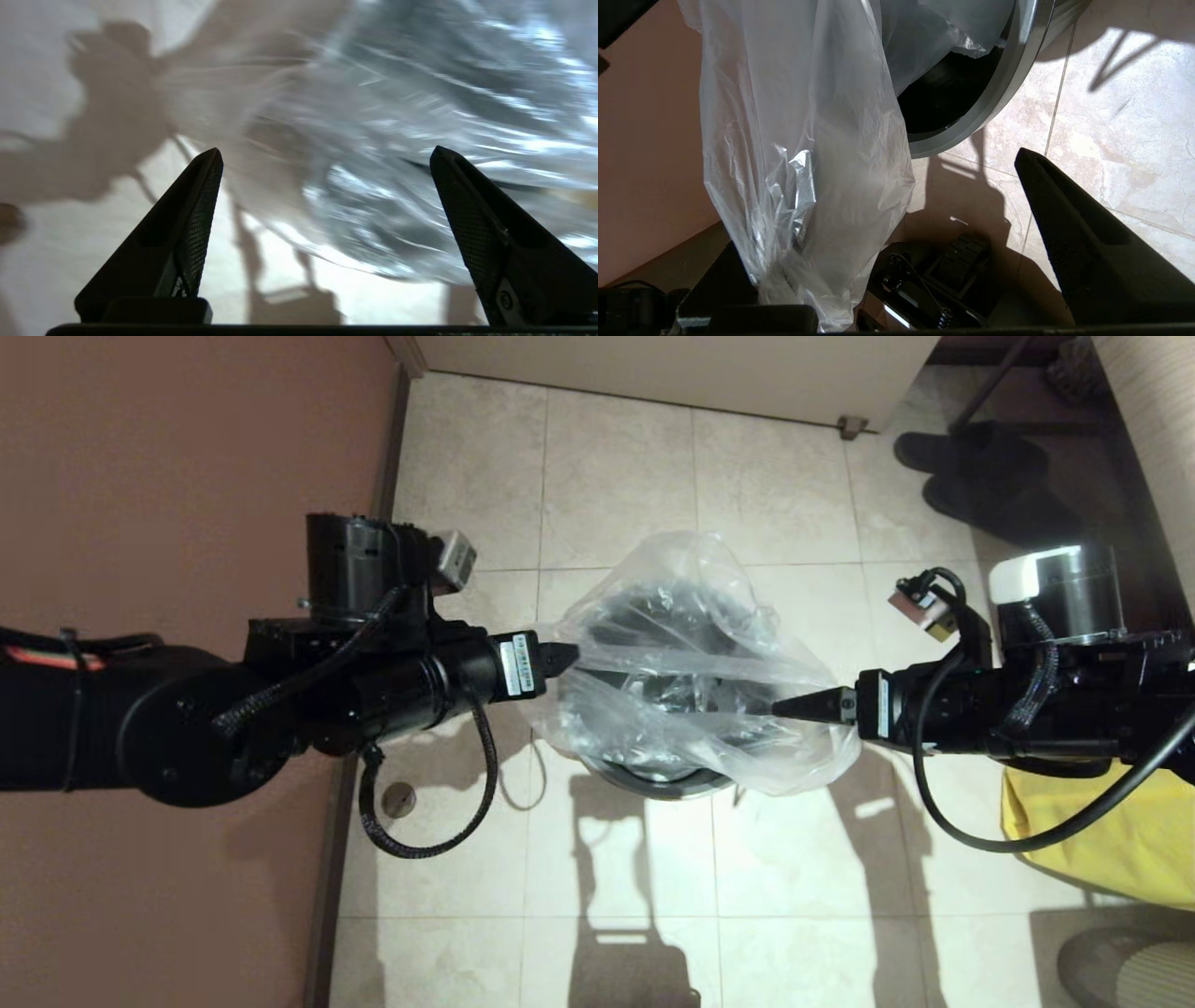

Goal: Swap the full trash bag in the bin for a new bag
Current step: Put the new garbage bag on the trash can

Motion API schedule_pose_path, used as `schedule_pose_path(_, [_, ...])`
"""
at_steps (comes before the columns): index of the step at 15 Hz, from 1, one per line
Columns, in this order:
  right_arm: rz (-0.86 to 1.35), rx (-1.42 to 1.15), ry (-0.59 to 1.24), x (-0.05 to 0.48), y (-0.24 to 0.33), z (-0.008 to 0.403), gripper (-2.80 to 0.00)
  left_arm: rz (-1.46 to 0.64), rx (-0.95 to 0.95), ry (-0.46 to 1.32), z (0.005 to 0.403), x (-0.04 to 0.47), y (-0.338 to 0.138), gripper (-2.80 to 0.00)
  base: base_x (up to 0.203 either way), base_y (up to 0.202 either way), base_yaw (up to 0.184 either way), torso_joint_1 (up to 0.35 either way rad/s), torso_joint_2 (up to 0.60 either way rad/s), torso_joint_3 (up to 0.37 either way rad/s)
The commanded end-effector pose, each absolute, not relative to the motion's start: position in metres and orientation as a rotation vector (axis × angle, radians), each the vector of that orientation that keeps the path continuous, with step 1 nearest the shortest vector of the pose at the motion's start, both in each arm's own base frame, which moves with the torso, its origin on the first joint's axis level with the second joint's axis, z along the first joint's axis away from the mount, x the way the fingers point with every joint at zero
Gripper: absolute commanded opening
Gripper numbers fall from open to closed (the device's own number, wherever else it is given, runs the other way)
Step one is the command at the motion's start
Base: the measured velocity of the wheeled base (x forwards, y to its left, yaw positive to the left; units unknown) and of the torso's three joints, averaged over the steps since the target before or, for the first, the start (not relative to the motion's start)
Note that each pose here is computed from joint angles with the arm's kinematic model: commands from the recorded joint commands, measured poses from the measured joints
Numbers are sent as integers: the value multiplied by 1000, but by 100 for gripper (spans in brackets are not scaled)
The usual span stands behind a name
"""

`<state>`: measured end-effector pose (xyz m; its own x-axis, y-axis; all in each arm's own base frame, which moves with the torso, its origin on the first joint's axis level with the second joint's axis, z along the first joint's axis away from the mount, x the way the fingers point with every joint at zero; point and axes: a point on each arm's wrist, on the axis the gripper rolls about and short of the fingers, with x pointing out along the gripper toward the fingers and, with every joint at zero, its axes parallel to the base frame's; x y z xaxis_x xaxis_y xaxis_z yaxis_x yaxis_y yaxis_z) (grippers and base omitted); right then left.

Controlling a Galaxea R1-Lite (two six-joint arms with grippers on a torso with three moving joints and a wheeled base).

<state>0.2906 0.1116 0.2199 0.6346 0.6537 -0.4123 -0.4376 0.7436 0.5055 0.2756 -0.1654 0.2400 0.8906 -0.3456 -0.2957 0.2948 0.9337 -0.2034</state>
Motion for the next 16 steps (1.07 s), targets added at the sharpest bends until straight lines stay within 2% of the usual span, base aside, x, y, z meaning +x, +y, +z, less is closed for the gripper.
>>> schedule_pose_path(1, [645,381,619,289,112,219,0,-368,-195,366,257,267,-173,0,0,0,0,0,0,0])
schedule_pose_path(4, [645,370,632,289,112,214,0,-363,-259,574,265,270,-191,0,0,0,0,0,0,0])
schedule_pose_path(9, [644,363,636,291,113,211,0,-307,-261,864,252,253,-196,0,0,0,0,0,0,0])
schedule_pose_path(12, [645,363,639,292,113,210,0,-280,-284,901,250,252,-198,0,0,0,0,0,0,0])
schedule_pose_path(16, [651,361,647,292,116,208,0,-250,-280,928,231,280,-214,0,0,0,0,0,0,0])
